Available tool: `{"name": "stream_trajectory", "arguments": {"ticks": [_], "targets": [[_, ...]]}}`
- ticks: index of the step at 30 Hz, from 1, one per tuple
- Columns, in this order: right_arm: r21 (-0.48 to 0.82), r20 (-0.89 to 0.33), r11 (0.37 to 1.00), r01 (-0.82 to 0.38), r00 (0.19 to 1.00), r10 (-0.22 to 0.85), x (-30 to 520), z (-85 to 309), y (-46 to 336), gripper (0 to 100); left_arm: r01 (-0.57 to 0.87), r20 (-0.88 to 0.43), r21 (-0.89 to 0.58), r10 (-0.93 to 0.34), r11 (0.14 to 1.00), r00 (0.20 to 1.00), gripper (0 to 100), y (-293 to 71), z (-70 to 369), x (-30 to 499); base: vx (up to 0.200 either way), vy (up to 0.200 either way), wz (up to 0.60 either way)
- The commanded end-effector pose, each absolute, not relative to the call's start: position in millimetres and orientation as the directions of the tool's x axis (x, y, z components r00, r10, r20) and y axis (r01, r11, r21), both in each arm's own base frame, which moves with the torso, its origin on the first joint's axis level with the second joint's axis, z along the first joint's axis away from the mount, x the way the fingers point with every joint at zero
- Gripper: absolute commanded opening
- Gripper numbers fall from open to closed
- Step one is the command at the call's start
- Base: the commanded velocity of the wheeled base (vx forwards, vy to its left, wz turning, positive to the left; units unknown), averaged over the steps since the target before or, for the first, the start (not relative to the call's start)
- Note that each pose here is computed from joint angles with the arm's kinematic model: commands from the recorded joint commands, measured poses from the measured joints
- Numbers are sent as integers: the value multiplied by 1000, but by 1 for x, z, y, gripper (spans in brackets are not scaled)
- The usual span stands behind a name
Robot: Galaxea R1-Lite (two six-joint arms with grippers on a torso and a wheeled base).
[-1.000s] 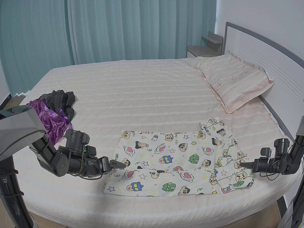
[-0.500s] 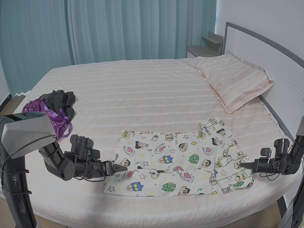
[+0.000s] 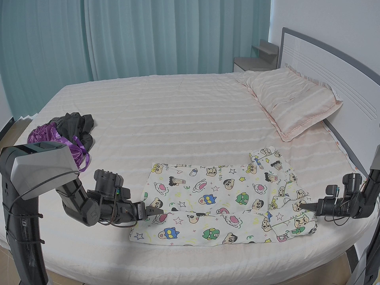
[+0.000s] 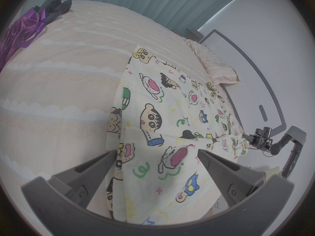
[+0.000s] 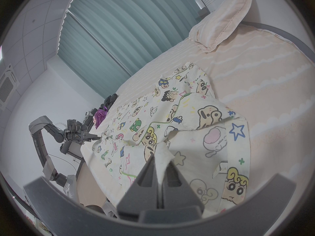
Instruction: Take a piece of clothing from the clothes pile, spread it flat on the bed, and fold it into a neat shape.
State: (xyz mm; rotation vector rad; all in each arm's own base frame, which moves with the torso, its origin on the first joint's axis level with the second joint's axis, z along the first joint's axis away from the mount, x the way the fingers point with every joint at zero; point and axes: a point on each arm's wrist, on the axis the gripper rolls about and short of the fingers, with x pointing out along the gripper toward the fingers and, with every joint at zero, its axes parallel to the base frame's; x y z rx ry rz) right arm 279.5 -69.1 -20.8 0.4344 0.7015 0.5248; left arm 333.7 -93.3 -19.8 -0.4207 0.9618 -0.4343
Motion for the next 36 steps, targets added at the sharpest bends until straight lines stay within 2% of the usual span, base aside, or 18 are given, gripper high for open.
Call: {"name": "stream_trajectory", "arguments": {"ticks": [1,2,3,19,36], "targets": [[542,-492,785,-299,644,585,279,-23,-70,0,152,-699,-514,-515,844,497,100,-94,-27,336,0,0,0],[543,-493,786,-297,644,585,279,-24,-70,0,145,-703,-509,-507,849,499,100,-94,-28,336,0,0,0],[542,-492,786,-298,645,584,280,-23,-70,0,145,-703,-509,-507,849,499,0,-94,-28,336,0,0,0],[529,-483,788,-315,653,584,288,-21,-70,0,106,-735,-474,-459,874,499,0,-87,-24,320,0,0,0],[516,-481,790,-330,652,586,316,-38,-70,0,62,-752,-454,-420,889,508,0,-84,-25,315,0,0,0]]}}
